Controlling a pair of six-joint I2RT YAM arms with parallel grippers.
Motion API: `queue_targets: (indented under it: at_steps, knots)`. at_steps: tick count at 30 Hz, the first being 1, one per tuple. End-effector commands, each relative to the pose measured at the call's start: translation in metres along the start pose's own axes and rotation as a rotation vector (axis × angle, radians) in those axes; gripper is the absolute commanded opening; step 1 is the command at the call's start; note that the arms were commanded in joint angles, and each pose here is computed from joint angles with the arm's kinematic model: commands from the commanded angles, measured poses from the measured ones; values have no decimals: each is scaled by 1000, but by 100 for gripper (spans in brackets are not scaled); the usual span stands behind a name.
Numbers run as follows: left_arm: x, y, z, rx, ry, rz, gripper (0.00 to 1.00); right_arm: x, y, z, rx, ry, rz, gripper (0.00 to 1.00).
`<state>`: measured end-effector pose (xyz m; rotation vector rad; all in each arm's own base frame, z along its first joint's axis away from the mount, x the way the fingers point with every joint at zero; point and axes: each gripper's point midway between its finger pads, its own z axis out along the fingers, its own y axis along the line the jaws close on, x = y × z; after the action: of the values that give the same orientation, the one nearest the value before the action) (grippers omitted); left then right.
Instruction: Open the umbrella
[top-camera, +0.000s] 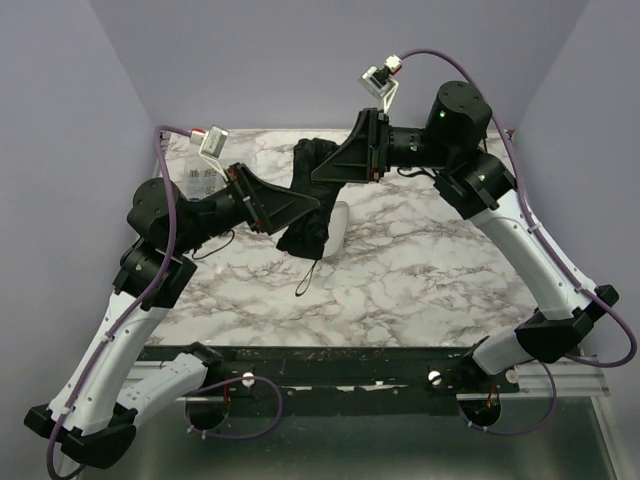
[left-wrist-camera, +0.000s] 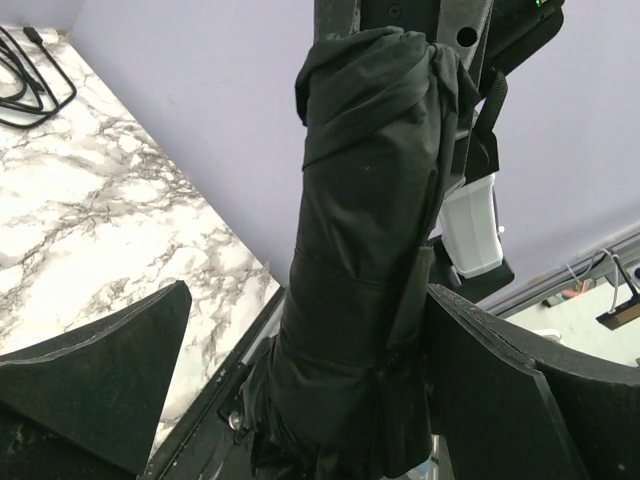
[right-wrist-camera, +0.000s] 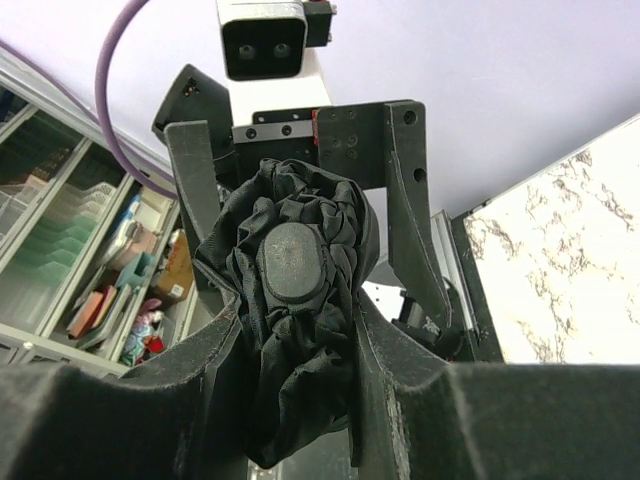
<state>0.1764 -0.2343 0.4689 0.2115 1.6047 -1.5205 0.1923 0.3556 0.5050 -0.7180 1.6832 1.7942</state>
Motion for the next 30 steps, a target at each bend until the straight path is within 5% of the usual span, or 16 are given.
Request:
queue_targets:
  at_steps: [1, 9, 18, 30]
  knots:
    - [6, 0, 4, -9, 8, -15, 99, -7, 4, 1, -1, -13, -21, 1]
    - [11, -28, 10, 165, 59, 11, 99, -5, -1, 2, 15, -7, -26, 1]
    - [45, 2, 7, 92, 182, -8, 98, -19, 10, 3, 0, -38, -51, 1]
    - [37, -23, -10, 186, 105, 71, 58, -13, 17, 2, -59, -37, -17, 1]
